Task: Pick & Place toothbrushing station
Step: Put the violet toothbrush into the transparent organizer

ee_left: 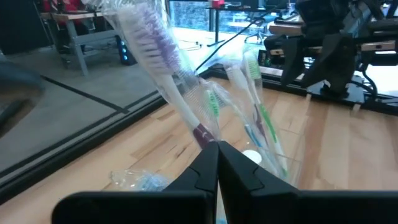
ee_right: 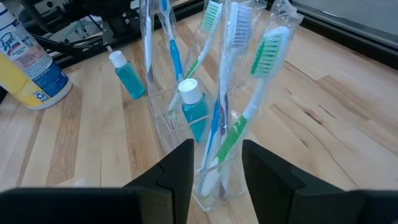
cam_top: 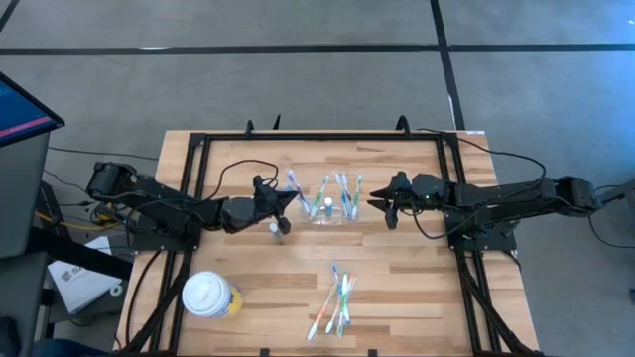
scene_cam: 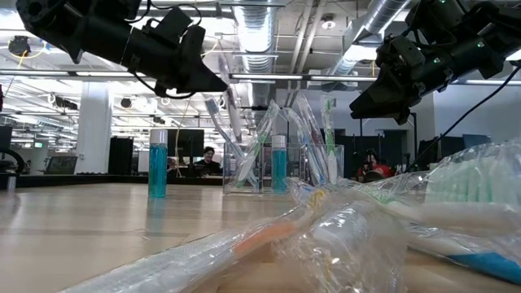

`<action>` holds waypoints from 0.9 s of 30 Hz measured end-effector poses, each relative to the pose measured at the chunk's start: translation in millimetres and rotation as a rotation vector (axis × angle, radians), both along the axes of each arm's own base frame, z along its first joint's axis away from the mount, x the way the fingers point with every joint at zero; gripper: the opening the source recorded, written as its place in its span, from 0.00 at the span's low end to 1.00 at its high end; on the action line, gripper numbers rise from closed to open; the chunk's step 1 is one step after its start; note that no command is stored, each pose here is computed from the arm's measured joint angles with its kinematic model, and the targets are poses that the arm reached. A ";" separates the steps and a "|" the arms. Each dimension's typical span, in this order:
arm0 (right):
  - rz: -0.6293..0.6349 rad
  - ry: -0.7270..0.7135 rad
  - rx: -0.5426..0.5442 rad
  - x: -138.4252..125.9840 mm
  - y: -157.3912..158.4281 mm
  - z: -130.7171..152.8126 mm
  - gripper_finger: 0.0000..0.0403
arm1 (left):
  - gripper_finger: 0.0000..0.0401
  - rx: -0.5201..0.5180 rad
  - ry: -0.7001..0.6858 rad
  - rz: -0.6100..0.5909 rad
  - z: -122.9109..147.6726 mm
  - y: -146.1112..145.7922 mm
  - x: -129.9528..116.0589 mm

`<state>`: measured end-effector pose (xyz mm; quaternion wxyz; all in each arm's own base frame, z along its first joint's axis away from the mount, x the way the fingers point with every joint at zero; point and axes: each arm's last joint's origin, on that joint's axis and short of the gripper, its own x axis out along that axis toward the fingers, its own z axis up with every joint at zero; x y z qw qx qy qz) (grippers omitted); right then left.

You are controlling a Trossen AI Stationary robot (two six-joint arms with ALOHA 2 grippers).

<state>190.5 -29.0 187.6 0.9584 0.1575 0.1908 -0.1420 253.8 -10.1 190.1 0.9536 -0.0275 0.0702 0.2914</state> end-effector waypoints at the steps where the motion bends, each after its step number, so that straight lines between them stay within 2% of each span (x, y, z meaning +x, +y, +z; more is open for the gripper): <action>1: 0.000 0.000 0.000 0.0 0.0 0.0 0.31 | 0.00 -0.001 0.000 -0.007 0.0 -0.2 0.1; 5: 0.000 0.000 0.000 0.0 0.0 0.0 0.31 | 0.00 0.010 0.008 -0.011 -0.1 -0.1 0.1; 8: 0.000 0.000 0.000 0.0 0.0 0.0 0.31 | 0.00 0.047 0.028 0.031 0.0 1.1 -0.7; 12: -0.006 0.001 -0.003 -0.1 -0.2 0.0 0.31 | 0.00 0.048 0.034 0.008 -0.9 0.8 0.1; 19: -0.020 0.001 -0.009 -0.2 -0.6 0.0 0.31 | 0.00 0.047 0.103 -0.016 -22.2 -2.4 7.8; 23: -0.020 0.001 -0.009 -0.2 -0.6 0.0 0.31 | 0.00 0.048 0.088 -0.017 -29.0 -3.0 12.7; 27: -0.020 0.002 -0.009 -0.2 -0.6 -0.1 0.31 | 0.00 0.062 0.030 -0.021 -17.9 -2.9 11.6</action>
